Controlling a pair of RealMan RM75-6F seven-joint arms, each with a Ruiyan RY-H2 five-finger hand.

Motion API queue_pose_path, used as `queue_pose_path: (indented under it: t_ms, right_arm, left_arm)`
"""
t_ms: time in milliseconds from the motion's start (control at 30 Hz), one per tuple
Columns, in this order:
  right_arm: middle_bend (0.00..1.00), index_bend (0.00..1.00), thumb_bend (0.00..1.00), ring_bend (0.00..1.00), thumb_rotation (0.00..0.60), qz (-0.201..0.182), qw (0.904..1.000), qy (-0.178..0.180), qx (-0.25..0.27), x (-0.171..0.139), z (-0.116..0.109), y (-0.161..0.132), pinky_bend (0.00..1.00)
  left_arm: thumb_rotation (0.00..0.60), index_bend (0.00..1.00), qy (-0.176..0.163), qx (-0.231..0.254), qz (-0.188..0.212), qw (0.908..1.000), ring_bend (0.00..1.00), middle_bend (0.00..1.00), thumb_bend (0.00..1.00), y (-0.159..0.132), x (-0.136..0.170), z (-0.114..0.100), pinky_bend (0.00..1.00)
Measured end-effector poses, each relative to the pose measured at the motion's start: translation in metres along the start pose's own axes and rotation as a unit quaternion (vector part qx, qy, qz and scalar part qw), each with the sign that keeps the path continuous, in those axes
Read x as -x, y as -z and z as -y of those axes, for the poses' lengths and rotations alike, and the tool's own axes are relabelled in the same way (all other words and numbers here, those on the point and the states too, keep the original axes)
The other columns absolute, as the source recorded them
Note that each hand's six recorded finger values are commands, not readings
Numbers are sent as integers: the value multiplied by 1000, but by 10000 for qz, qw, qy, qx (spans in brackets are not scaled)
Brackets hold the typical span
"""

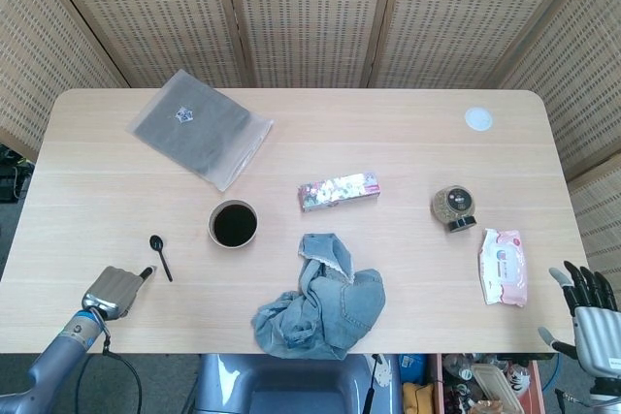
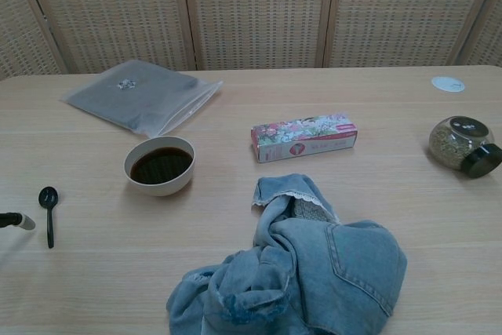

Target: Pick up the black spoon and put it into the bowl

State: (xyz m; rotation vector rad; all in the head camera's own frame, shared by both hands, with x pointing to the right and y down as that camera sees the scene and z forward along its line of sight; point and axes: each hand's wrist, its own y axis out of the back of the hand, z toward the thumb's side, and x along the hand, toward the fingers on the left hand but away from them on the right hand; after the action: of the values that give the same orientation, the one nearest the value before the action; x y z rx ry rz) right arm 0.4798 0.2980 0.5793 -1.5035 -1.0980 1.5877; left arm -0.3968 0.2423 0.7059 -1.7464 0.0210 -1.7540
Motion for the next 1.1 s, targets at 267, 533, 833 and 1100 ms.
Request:
queue_pose_path:
  t_ms: [267, 533, 833, 1100]
  right_arm:
    - [141, 172, 213, 0, 600, 62, 10000, -5, -12, -1, 0, 3, 0]
    - [141, 172, 212, 0, 600, 109, 9999, -7, -3, -1, 0, 6, 0]
    - [142, 171, 213, 0, 600, 97, 9999, -51, 3, -1, 2, 7, 0]
    - [142, 171, 213, 0, 600, 147, 9999, -38, 25, -4, 1, 11, 0]
  left_arm:
    - [600, 106, 12, -95, 49, 9999, 751, 826, 701, -6, -11, -4, 651]
    - [600, 105, -21, -101, 68, 9999, 751, 827, 701, -12, -20, -12, 651]
    - [600, 66, -218, -18, 114, 9997, 751, 827, 701, -24, -29, -27, 651]
    - [600, 42, -262, -58, 67, 9996, 751, 826, 701, -26, -38, -36, 651]
